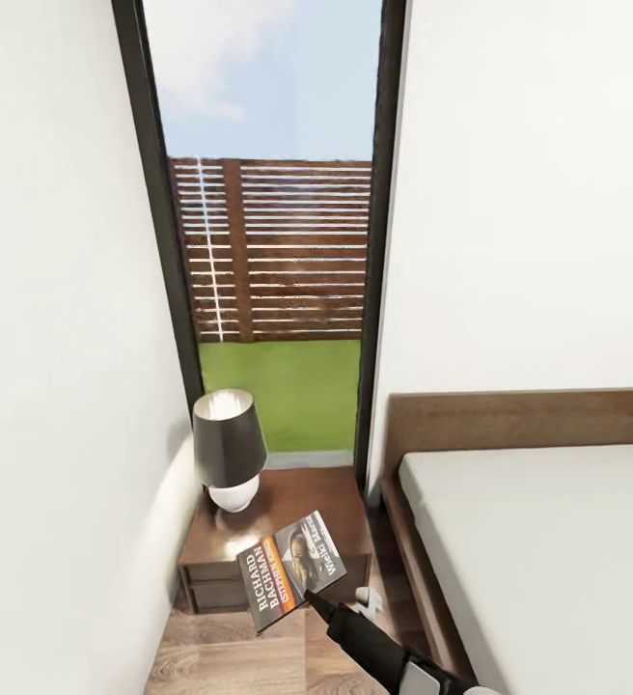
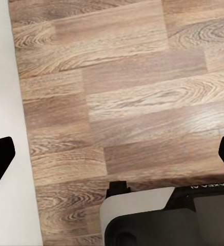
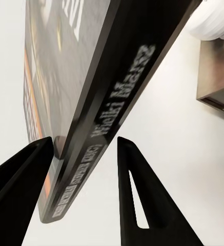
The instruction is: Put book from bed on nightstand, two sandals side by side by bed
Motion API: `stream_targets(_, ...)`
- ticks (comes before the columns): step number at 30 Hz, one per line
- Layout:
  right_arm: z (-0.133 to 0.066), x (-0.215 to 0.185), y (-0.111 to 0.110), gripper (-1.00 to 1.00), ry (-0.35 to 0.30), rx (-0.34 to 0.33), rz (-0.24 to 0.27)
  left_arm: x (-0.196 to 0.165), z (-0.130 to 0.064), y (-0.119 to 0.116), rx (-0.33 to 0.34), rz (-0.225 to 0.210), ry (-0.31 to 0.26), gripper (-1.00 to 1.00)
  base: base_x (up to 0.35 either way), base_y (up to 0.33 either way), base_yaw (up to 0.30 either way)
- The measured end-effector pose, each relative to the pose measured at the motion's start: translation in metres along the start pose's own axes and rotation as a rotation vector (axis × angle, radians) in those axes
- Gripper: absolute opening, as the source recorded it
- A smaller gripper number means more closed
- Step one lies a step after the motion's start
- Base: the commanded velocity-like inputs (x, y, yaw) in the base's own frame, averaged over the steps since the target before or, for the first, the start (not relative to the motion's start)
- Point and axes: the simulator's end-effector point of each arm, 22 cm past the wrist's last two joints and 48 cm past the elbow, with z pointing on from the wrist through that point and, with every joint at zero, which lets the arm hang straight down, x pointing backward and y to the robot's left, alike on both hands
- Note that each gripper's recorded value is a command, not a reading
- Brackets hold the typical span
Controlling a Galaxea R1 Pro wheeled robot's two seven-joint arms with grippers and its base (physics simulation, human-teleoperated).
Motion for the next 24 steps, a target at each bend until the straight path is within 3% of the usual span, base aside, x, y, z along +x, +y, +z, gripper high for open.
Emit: stream_targets(24,-0.0001,0.0001,-0.0001,-1.0,0.0,0.0,0.001,0.0002,-0.0001,-0.0001,0.0,0.0,0.0,1.0,0.137,0.014,0.0)
